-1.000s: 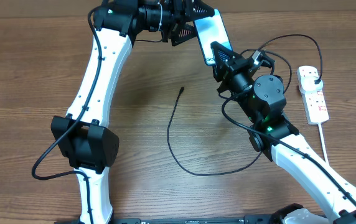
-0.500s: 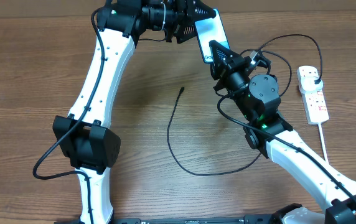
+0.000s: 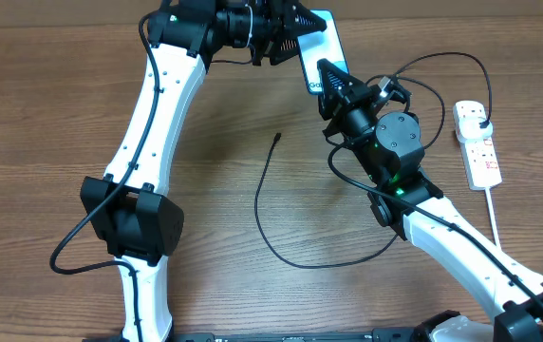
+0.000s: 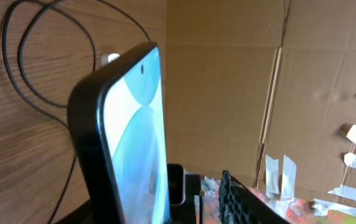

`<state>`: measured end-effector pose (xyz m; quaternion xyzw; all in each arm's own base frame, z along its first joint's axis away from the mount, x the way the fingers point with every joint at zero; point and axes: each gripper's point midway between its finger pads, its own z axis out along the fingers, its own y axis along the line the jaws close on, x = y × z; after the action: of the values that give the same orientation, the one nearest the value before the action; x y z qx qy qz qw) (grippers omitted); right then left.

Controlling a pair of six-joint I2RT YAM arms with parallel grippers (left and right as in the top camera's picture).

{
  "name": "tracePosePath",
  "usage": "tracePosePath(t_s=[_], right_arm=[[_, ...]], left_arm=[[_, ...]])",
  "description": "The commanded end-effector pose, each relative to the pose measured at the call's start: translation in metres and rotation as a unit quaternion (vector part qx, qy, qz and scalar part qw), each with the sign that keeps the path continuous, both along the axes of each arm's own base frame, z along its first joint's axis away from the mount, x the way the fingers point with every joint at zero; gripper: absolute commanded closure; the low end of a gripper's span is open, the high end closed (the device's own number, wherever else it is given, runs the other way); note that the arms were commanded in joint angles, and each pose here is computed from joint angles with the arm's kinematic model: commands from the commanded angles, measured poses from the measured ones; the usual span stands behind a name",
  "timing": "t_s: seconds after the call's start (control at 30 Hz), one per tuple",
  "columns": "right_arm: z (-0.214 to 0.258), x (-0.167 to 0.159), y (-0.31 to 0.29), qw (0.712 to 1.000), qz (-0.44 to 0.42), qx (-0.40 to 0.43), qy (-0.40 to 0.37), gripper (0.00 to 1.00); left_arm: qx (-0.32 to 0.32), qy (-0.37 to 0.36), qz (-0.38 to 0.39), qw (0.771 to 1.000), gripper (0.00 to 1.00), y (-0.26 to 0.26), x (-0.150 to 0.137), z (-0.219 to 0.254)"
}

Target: Plug charger to phone and switch on socket

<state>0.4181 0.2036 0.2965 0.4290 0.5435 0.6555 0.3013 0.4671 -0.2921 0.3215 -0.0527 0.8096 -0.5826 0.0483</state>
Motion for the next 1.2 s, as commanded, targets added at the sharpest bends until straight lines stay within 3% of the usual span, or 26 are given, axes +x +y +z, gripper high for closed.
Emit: tracePosePath(t_s=[0.0,0.23,0.8,1.0,1.17], right_arm=[[0.027,-0.003,0.011,0.999,0.022,0.01,-0.037,0.96],[0.031,-0.004,0.012,0.999,0.025,0.012,-0.045,0.96],[0.031,-0.004,0.013,0.999,0.025,0.012,-0.045,0.96],[0.031,-0.004,0.013,0.999,0.025,0.012,-0.045,0.96],[0.031,-0.004,0.013,0.999,0.025,0.012,-0.045,0.96]], left_arm=[[-0.008,-0.025,-0.033,0.999,0.54,-0.009,-0.012,0.008],[-0.004,-0.017,-0.034,0.999,0.55,-0.009,-0.014,0.006],[0.012,-0.022,-0.014,1.0,0.74,-0.006,-0.007,0.001],[0.016,-0.022,-0.009,1.0,0.94,-0.006,-0.005,0.0],[0.017,-0.022,-0.005,1.0,0.96,-0.005,-0.004,0.0]])
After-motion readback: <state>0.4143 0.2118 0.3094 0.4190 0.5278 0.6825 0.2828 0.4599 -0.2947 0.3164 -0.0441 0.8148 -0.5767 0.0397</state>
